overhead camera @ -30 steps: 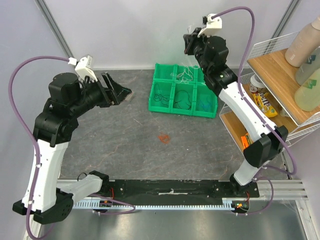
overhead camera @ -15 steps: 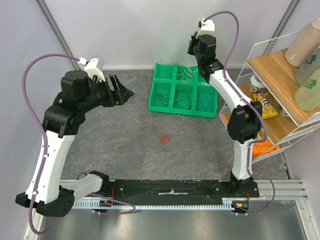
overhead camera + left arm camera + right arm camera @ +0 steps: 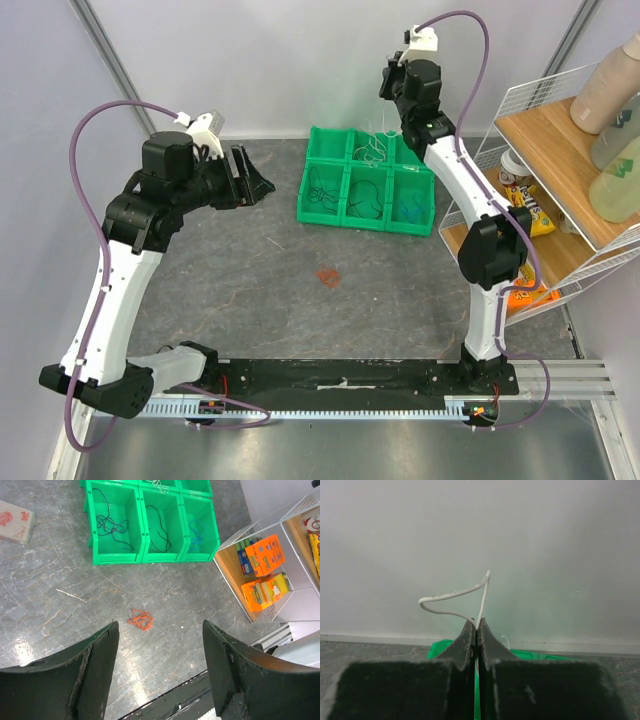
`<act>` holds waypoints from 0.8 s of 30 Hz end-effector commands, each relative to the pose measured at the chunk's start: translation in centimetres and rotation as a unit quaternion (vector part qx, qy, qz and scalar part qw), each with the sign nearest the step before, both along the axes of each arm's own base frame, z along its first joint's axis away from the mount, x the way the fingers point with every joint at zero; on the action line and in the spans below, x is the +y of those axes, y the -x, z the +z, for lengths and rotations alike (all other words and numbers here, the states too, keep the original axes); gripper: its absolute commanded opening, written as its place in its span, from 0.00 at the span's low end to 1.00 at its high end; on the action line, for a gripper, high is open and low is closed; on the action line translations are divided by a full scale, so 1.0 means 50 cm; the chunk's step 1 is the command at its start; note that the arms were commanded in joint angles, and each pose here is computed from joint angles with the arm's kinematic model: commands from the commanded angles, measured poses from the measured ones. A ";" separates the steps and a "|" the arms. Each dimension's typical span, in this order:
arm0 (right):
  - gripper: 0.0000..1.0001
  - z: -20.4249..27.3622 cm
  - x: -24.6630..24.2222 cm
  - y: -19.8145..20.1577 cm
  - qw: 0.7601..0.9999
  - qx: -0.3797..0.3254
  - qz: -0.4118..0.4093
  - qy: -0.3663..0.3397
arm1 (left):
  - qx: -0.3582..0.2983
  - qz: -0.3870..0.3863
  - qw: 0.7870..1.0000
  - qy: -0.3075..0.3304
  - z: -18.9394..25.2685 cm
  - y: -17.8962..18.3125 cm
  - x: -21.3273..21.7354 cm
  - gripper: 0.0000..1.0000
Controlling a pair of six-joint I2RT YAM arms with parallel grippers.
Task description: Untangle the cables
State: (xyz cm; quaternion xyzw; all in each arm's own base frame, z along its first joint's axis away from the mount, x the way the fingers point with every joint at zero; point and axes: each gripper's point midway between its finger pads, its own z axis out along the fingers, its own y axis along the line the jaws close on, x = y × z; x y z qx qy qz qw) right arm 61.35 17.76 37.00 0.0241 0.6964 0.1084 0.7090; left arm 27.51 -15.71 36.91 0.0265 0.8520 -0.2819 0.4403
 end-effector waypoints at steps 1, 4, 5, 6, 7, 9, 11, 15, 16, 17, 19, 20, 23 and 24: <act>0.00 0.179 -0.032 0.064 0.996 -0.086 -0.004 -0.014 | -0.031 -0.012 0.999 -0.005 0.027 -0.001 0.001 0.73; 0.00 0.177 -0.022 0.073 0.996 -0.078 0.011 -0.027 | -0.025 -0.025 0.999 0.007 0.031 -0.007 -0.014 0.73; 0.00 0.172 -0.018 0.077 0.997 -0.075 0.015 -0.029 | -0.025 -0.033 0.999 0.011 0.035 -0.006 -0.019 0.72; 0.00 0.170 -0.017 0.081 0.997 -0.072 0.018 -0.033 | -0.024 -0.043 0.999 0.014 0.037 -0.003 -0.026 0.71; 0.00 0.163 -0.019 0.083 0.997 -0.068 0.017 -0.036 | -0.022 -0.047 0.999 0.014 0.036 -0.001 -0.028 0.71; 0.00 0.153 -0.022 0.086 0.997 -0.061 0.013 -0.037 | -0.021 -0.047 0.999 0.008 0.030 0.001 -0.025 0.71; 0.00 0.145 -0.022 0.087 0.998 -0.053 0.013 -0.034 | -0.021 -0.039 0.999 0.002 0.019 -0.003 -0.019 0.71; 0.00 0.158 -0.010 0.108 0.997 -0.049 0.032 -0.050 | -0.017 -0.039 0.999 0.007 0.020 -0.005 -0.020 0.71; 0.00 0.164 -0.008 0.115 0.997 -0.051 0.035 -0.051 | -0.017 -0.044 0.999 0.009 0.020 -0.004 -0.023 0.71; 0.00 0.174 -0.007 0.123 0.996 -0.056 0.037 -0.052 | -0.016 -0.045 0.999 0.008 0.019 -0.003 -0.023 0.71; 0.00 0.190 -0.006 0.133 0.996 -0.063 0.039 -0.054 | -0.014 -0.045 0.999 0.005 0.013 -0.003 -0.021 0.71; 0.00 0.199 -0.003 0.138 0.995 -0.067 0.041 -0.054 | -0.015 -0.044 0.999 0.003 0.011 -0.003 -0.019 0.71; 0.00 0.232 -0.014 0.144 0.994 -0.085 0.032 -0.053 | -0.019 -0.032 0.999 -0.001 0.007 -0.013 -0.012 0.71; 0.00 0.256 -0.017 0.150 0.993 -0.095 0.031 -0.056 | -0.018 -0.032 0.999 0.003 0.011 -0.013 -0.015 0.71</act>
